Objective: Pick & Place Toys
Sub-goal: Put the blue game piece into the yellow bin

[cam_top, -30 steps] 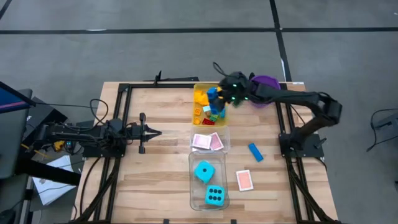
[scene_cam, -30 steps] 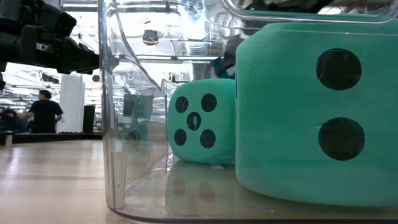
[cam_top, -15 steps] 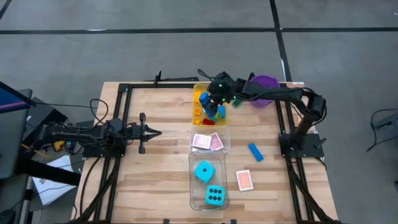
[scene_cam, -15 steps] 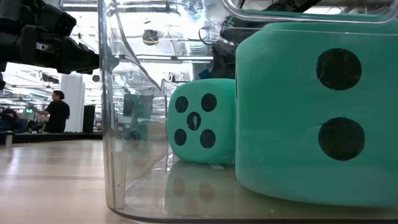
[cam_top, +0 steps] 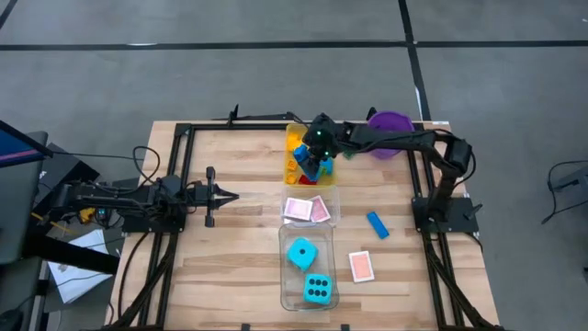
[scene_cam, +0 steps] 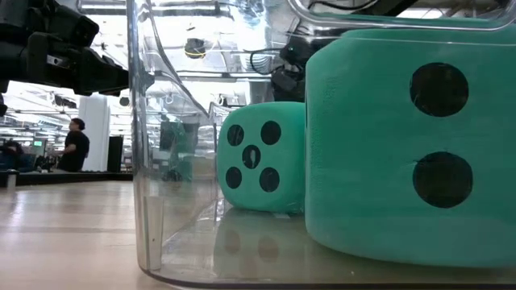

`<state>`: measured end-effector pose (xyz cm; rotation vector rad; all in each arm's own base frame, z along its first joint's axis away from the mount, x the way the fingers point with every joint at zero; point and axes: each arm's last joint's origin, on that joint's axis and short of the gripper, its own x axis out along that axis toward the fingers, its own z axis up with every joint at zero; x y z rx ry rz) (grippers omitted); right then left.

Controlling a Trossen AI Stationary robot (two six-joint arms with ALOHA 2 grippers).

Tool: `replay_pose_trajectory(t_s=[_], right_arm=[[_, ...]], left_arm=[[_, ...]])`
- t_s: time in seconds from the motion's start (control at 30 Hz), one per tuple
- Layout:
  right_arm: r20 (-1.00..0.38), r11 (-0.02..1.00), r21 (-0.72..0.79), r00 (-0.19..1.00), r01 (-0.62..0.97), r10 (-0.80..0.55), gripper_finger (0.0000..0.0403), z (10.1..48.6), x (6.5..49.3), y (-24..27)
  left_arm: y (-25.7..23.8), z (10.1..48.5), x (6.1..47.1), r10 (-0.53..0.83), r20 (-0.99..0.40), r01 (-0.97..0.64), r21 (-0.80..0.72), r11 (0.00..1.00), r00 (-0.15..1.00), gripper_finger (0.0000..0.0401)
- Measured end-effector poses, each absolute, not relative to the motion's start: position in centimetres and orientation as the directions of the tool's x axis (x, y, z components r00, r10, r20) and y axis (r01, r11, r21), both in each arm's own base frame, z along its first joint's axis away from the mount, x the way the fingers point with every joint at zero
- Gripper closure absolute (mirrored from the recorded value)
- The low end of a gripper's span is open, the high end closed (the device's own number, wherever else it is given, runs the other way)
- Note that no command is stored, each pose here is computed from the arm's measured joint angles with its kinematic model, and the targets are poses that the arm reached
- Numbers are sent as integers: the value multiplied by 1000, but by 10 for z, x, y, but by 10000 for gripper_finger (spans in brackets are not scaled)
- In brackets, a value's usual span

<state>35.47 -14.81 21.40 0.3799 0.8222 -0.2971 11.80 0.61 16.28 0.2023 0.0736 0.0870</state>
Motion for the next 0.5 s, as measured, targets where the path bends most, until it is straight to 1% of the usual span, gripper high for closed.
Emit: replay_pose_trajectory(t_s=[0.5], right_arm=[[-728,891,216,674,398,-125,138,218,356,-151]], left_arm=[[6,163,118,94,-64,-79,204,976,993,384]])
